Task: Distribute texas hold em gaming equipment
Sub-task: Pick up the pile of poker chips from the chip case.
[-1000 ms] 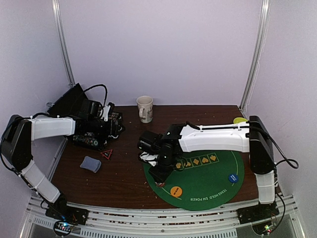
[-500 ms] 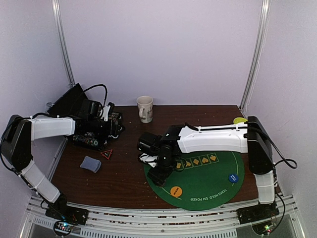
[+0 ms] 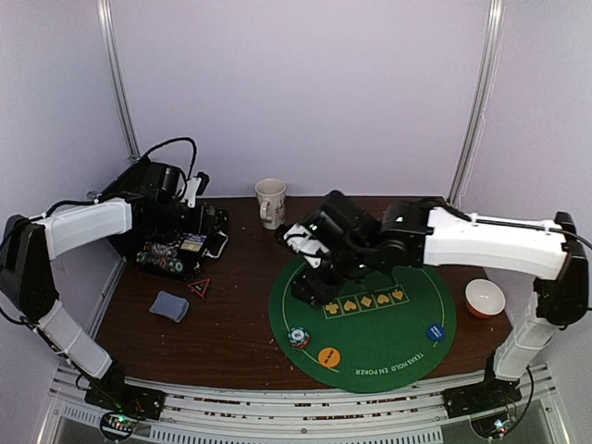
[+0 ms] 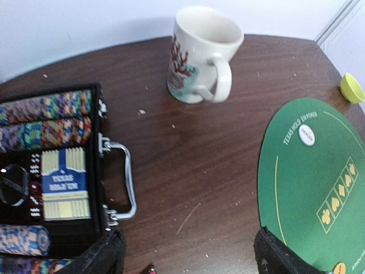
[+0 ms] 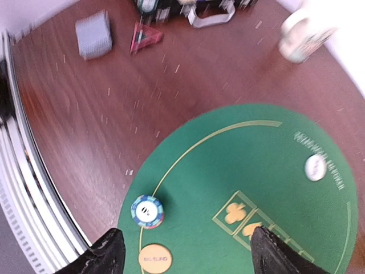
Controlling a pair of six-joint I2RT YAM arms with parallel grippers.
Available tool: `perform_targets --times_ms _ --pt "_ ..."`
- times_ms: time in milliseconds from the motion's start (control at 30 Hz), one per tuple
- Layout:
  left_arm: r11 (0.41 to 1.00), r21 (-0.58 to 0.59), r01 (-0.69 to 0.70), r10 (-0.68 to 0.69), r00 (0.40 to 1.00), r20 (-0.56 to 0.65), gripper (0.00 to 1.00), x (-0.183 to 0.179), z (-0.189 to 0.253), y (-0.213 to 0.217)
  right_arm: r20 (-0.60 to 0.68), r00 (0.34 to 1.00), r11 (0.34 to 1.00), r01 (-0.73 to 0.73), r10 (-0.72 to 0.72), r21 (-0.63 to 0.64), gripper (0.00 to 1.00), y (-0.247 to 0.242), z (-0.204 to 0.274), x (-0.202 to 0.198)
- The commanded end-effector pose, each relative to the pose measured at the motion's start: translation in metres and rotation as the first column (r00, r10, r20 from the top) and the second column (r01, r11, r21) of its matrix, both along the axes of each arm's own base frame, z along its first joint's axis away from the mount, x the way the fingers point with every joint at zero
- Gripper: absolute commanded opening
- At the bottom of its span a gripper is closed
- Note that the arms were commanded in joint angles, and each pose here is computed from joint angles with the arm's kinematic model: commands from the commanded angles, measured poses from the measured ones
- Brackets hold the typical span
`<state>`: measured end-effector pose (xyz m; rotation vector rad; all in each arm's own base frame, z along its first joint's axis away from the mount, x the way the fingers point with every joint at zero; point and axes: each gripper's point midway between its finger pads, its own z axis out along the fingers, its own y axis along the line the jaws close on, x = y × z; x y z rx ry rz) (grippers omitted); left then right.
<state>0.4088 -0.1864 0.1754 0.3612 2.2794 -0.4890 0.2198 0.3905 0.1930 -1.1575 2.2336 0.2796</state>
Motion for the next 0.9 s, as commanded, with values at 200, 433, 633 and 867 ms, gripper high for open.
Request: perform_targets --times_ms 200,433,633,867 --pt "0.884 0.440 -0.159 0.270 0.942 -0.201 0.80 -0.026 -0.030 0.138 0.120 0.986 0.984 0.098 -0.117 0.150 0.79 -0.062 0.016 0.051" --pt "0.887 0.436 -0.154 0.296 0.914 -0.279 0.57 -0.028 -0.060 0.152 0.096 0.987 0.990 0.125 -0.131 0.060 0.79 -0.088 -0.018 0.056" --pt "0.917 0.370 -0.150 0.267 0.920 -0.288 0.50 -0.019 -0.070 0.139 0.077 0.988 0.990 0.131 -0.134 0.053 0.79 -0.098 -0.033 0.057" --pt "0.911 0.385 -0.150 0.289 0.896 -0.336 0.54 -0.017 -0.098 0.135 0.064 0.989 0.990 0.132 -0.135 0.054 0.80 -0.100 -0.036 0.061"
